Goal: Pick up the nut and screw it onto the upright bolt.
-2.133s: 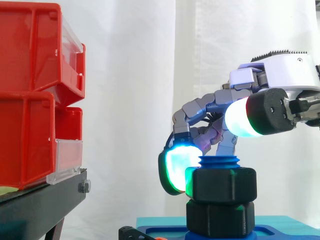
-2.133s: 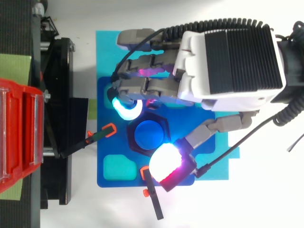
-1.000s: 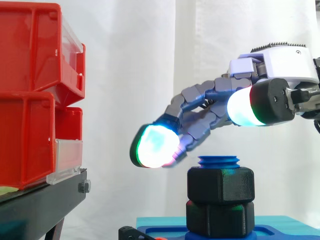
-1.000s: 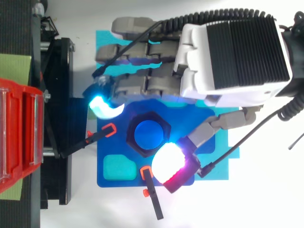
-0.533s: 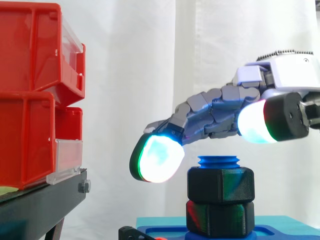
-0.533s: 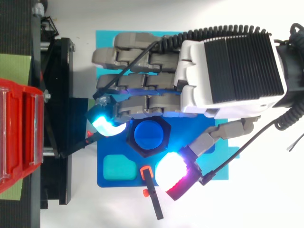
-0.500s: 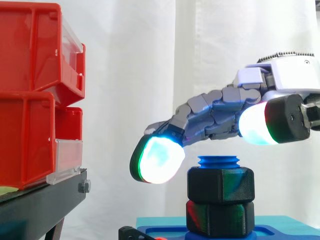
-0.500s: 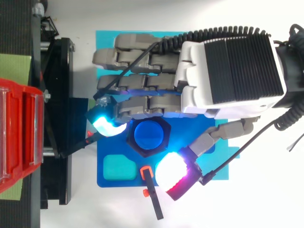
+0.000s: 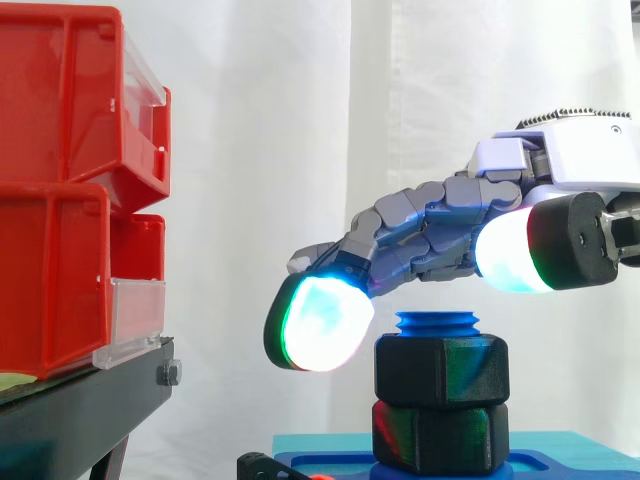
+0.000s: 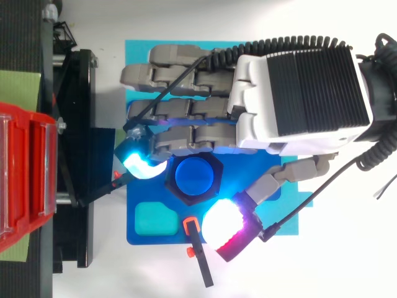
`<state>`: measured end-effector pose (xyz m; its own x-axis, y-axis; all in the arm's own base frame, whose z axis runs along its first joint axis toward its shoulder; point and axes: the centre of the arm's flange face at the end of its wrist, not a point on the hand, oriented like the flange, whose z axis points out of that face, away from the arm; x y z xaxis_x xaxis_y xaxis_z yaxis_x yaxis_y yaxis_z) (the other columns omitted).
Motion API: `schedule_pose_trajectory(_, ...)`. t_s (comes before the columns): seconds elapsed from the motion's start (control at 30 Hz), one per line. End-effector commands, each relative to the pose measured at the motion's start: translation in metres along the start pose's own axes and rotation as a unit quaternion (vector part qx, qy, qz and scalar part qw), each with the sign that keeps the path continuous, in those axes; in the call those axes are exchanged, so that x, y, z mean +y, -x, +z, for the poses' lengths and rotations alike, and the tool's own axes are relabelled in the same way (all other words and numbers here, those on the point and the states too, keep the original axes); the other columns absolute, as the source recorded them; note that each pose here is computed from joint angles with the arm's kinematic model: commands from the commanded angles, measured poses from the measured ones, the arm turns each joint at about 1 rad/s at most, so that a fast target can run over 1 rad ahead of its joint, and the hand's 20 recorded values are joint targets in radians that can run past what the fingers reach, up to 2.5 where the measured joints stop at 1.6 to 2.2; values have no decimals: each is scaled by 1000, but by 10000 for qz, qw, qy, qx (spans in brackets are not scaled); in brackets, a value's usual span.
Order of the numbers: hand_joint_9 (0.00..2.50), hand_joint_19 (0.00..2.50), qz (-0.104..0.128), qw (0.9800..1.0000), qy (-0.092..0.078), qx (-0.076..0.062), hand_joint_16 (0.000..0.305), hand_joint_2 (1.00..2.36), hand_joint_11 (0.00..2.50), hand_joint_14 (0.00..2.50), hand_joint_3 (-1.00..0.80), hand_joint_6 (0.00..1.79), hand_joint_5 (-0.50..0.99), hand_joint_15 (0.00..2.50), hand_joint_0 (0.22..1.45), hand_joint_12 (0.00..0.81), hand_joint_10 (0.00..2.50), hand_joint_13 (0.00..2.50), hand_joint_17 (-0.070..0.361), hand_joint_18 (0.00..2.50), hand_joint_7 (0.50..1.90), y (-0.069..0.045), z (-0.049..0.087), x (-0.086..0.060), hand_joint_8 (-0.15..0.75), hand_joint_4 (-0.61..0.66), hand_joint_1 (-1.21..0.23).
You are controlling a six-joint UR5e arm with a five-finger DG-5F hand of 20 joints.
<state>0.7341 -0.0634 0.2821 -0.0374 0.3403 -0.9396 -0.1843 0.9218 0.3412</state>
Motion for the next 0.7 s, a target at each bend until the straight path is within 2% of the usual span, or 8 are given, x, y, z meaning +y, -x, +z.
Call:
schedule_pose_trajectory(0.0, 509, 0, 0, 10000, -1, 4, 39, 1000, 0, 0, -500, 503, -119, 0, 443, 297, 0, 0, 87, 0, 785, 0, 0, 0, 222, 204, -360)
schedule_pose_trajectory(0.3, 771, 0, 1, 10000, -74, 2, 34, 1000, 0, 0, -500, 504, -47, 0, 454, 285, 0, 188, 77, 0, 979, 4, -4, -12, 264, 268, -369)
schedule_pose_trajectory(0.67, 980, 0, 0, 9999, -147, 0, 29, 1000, 0, 0, -500, 504, 8, 0, 471, 269, 0, 351, 66, 0, 1159, 11, -12, -31, 276, 203, -383)
